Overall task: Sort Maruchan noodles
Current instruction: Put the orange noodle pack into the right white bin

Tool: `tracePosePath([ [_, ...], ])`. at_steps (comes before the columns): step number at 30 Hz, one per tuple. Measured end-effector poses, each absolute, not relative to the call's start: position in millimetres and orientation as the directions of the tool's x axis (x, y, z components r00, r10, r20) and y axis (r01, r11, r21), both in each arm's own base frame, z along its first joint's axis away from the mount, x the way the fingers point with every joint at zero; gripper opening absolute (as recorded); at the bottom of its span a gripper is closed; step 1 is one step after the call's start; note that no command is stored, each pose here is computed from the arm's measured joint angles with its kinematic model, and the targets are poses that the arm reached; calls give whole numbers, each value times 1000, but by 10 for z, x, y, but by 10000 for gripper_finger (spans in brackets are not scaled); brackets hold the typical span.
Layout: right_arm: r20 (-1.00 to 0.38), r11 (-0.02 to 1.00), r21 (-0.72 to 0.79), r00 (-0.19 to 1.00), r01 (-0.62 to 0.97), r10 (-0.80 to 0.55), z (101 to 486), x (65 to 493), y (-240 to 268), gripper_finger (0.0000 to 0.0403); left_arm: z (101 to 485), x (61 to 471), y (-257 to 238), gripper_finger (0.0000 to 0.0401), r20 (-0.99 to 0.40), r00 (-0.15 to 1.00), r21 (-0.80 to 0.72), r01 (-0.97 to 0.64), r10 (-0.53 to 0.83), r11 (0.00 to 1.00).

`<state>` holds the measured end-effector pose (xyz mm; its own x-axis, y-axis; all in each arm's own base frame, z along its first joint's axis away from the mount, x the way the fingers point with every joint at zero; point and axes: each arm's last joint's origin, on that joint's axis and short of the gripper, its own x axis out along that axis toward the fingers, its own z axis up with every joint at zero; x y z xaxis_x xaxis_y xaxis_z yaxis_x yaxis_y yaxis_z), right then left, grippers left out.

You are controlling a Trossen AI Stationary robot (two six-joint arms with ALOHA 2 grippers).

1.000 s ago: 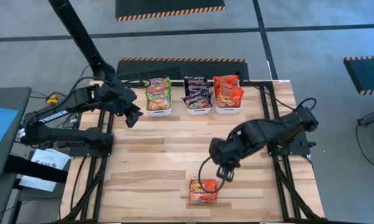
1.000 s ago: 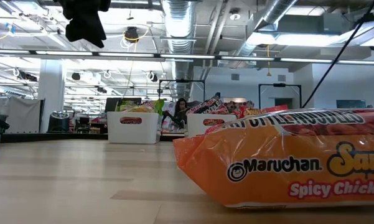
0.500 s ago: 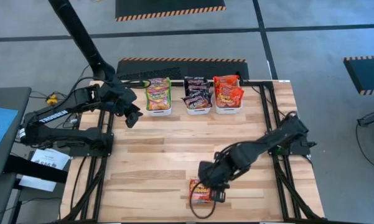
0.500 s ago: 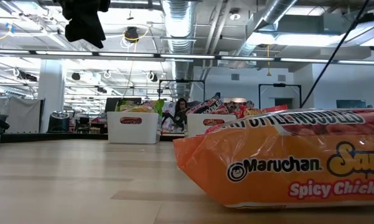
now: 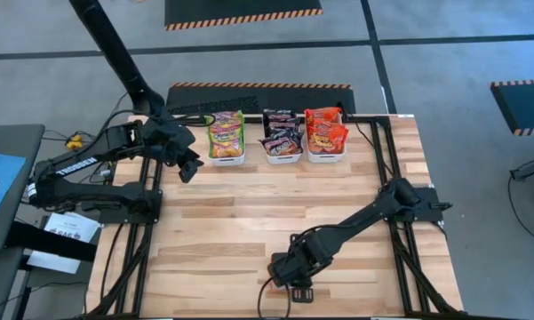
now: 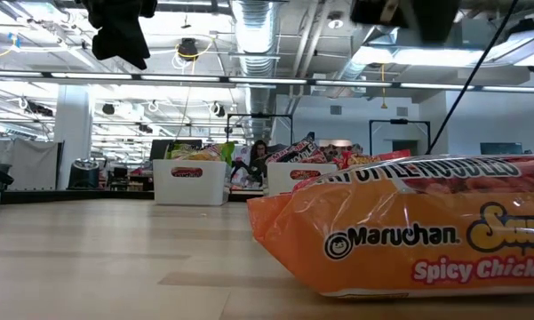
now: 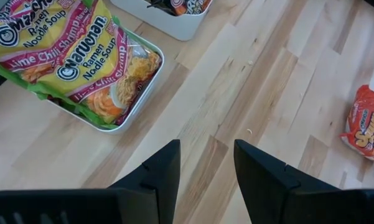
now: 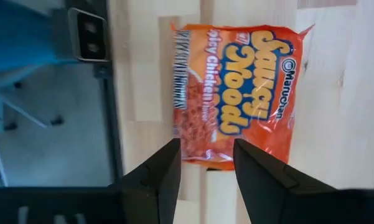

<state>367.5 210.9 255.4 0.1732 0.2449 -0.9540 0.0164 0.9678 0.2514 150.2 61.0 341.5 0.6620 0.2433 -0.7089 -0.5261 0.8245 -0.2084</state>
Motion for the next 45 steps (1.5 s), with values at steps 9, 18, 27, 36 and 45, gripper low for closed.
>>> tracePosePath([
  [9,-971,978,207,115,-19,208,2134,3870,2091,171,3392,1479,603,135,-733,637,-179,-521,240,835],
  [18,-982,984,179,69,16,178,1828,4005,2010,171,3374,1460,597,135,-751,616,-170,-529,238,832],
  [27,-981,978,187,69,95,181,1705,4096,1946,167,3370,1456,595,135,-756,611,-169,-530,236,831],
  [36,-976,960,216,12,177,217,1528,4131,1945,41,3365,1450,597,135,-760,601,-156,-538,247,828],
  [45,-980,969,199,22,149,198,1718,4157,1895,5,3366,1446,607,135,-759,586,-127,-560,283,819],
])
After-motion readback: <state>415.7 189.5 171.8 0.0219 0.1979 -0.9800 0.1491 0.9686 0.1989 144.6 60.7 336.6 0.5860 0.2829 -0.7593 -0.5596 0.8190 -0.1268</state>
